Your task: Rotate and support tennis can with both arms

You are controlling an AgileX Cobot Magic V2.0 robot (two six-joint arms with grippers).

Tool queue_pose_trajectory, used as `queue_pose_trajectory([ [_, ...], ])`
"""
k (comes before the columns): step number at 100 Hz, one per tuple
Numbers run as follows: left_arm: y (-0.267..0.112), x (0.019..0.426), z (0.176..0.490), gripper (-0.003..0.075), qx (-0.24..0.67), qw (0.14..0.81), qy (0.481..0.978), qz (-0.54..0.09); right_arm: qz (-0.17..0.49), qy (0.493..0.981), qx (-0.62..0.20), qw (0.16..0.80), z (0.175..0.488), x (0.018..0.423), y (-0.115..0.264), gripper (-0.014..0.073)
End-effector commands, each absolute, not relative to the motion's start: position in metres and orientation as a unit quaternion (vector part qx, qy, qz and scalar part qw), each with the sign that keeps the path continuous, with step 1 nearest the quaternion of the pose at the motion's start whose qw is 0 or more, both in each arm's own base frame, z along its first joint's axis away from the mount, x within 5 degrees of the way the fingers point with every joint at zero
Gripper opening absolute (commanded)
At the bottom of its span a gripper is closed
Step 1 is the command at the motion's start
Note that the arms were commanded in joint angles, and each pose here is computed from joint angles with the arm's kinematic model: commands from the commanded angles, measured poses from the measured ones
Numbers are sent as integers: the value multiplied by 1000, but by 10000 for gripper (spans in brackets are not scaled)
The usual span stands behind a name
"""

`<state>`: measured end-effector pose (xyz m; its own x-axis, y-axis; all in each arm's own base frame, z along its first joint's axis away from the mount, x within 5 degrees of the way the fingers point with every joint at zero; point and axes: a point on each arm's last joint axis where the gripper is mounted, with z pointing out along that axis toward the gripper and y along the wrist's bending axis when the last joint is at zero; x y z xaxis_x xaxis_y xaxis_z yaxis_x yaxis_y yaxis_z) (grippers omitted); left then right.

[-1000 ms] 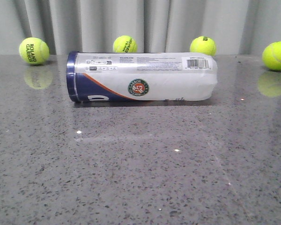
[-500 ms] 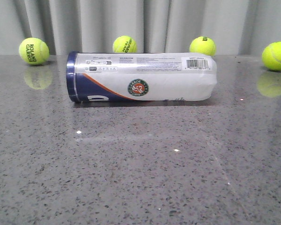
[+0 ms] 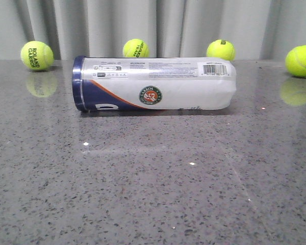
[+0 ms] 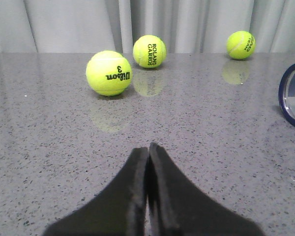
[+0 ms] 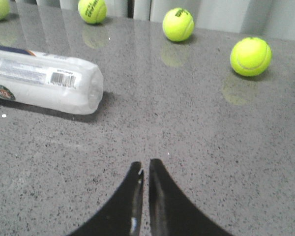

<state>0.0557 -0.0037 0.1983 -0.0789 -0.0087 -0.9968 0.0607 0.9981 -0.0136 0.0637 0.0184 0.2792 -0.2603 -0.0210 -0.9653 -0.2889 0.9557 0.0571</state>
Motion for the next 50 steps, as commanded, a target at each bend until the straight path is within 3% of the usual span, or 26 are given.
queue_pose_trajectory([
  [1,-3,55,192,-20,10,702,711,-32,116,748,-103,646,295,65,20,46],
  [10,-3,55,194,-20,10,708,705,-31,115,750,-103,643,294,65,19,46],
  [29,-2,53,214,-20,4,769,639,-33,114,754,-102,639,293,65,19,46],
  [50,-2,49,247,-20,4,786,617,-34,112,758,-102,634,292,65,19,46],
])
